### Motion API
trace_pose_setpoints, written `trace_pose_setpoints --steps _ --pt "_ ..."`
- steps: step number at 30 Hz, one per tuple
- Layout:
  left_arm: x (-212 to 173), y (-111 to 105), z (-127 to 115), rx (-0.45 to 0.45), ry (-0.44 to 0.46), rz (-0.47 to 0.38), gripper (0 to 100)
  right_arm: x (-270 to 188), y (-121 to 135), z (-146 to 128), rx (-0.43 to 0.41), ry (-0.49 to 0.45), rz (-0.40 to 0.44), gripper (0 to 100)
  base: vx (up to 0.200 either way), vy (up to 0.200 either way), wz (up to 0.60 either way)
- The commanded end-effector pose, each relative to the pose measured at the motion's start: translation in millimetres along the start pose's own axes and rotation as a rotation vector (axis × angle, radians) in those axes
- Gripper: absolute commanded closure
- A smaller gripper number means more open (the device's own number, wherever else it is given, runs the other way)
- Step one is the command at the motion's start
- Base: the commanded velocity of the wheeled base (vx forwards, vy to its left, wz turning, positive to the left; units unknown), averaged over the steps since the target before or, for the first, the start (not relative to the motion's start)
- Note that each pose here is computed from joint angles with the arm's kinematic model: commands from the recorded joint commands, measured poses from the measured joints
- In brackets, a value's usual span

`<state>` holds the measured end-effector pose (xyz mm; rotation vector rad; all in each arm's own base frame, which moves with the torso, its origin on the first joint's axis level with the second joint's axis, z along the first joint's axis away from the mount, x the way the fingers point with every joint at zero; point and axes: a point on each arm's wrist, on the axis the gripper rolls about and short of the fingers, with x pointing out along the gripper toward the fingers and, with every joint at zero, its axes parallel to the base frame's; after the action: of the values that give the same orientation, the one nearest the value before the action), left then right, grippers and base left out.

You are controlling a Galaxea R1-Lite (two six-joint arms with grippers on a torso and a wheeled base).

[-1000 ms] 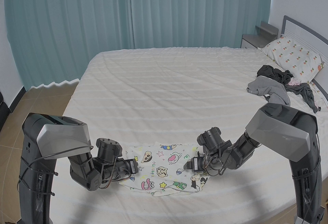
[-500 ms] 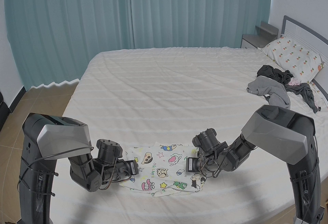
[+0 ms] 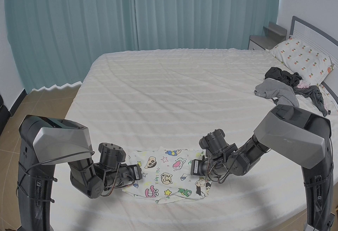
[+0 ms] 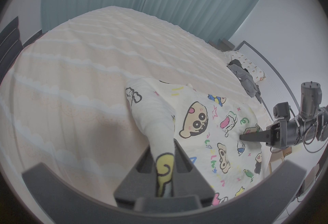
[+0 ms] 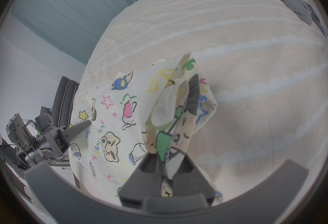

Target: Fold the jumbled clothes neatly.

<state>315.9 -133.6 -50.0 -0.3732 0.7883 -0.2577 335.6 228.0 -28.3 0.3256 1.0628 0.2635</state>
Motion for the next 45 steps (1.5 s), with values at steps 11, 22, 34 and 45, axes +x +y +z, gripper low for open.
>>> trace_pose_setpoints --steps 11,22,34,45 --pt "-18.8 -17.7 5.2 -0.029 -0.014 -0.037 100 -27.2 8.3 6.5 -0.005 -0.037 0.031 100 0.000 0.000 0.00" --pt "-23.3 -21.4 2.2 -0.022 -0.017 -0.020 100 -35.6 8.8 6.6 -0.006 -0.042 0.035 100 0.000 0.000 0.00" --pt "-26.7 -27.8 1.7 -0.043 -0.018 -0.037 100 -36.6 6.8 3.8 -0.007 -0.033 0.030 100 0.000 -0.067 0.00" --pt "-30.4 -30.6 -0.6 -0.040 -0.011 -0.042 100 -42.6 7.0 3.7 -0.007 -0.035 0.032 100 0.000 -0.200 0.00"
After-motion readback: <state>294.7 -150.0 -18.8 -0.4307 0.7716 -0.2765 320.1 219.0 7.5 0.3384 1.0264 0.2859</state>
